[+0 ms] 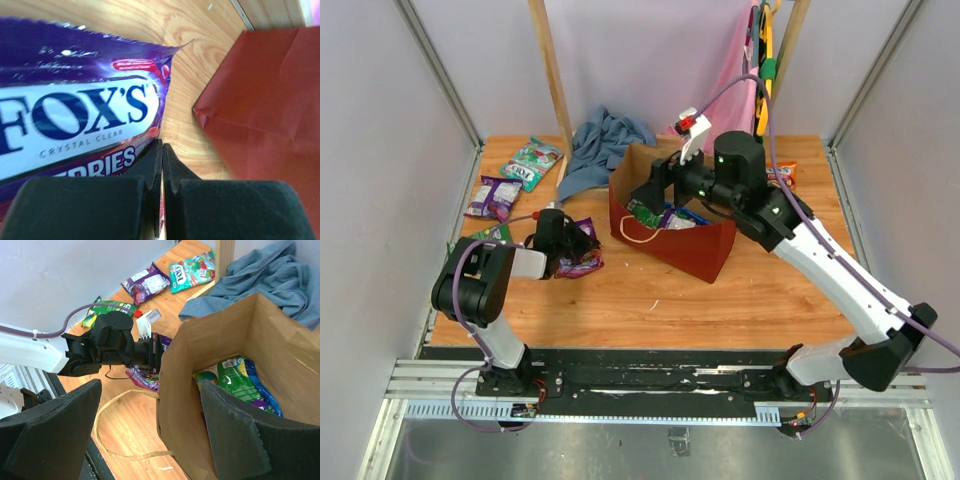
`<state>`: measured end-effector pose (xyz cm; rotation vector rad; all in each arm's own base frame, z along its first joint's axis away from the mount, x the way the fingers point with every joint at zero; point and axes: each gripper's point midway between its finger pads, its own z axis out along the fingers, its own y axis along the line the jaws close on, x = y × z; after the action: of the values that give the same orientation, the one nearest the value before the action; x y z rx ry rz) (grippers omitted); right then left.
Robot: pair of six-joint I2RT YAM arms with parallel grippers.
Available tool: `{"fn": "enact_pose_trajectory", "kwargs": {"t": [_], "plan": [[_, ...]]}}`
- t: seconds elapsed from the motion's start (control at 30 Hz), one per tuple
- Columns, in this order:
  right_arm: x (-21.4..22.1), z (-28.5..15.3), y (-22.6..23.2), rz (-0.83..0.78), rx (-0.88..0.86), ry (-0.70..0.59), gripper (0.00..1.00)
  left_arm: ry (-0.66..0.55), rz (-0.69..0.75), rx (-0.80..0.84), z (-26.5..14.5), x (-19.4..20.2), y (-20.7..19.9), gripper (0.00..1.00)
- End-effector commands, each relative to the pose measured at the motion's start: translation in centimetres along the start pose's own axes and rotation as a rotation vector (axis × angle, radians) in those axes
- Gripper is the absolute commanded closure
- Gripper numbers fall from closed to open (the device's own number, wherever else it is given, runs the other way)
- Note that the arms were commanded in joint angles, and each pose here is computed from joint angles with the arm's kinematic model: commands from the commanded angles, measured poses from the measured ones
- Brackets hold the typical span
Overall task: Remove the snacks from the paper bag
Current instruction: Adjust the snack at the center of the board.
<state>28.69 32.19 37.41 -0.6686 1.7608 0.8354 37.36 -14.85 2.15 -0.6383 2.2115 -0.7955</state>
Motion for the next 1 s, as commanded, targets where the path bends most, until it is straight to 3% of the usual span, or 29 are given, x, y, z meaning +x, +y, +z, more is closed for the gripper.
{"fn": "enact_pose_trajectory", "kwargs": {"t": [0.0,0.3,0.43,0.5,0.53,0.6,0.67,0.73,0.97], "plan": [[-0.8,-1.2,-0.6,0.004,0.007,-0.046,0.18,-0.053,0.016,-0.208,0.4,-1.6,3.9,0.99],[0.2,-2.0,-1.1,0.030,0.008,-0.046,0.17,-0.067,0.073,-0.353,-1.4,-7.4,8.9,0.99],[0.3,-2.1,-0.8,0.031,-0.004,-0.045,0.17,-0.125,0.130,-0.244,-3.0,-9.2,5.5,0.95],[0.3,-2.3,-0.7,0.030,-0.010,-0.045,0.17,-0.182,0.159,-0.167,-4.4,-10.1,2.6,0.85],[0.4,-2.3,-0.7,0.031,-0.012,-0.044,0.17,-0.210,0.183,-0.158,-5.3,-10.5,1.5,0.74],[0.5,-2.4,-0.6,0.032,-0.013,-0.047,0.17,-0.248,0.234,-0.206,-7.0,-10.7,0.3,0.45],[0.6,-2.4,-0.6,0.033,-0.015,-0.044,0.17,-0.283,0.281,-0.255,-8.6,-10.3,-0.6,0.10],[0.7,-2.5,-0.6,0.037,-0.017,-0.044,0.17,-0.292,0.298,-0.332,-9.8,-9.5,0.0,0.05],[1.2,-2.5,-0.2,0.047,-0.038,-0.038,0.17,-0.234,0.278,-0.528,-11.9,-4.9,6.3,0.05]]}}
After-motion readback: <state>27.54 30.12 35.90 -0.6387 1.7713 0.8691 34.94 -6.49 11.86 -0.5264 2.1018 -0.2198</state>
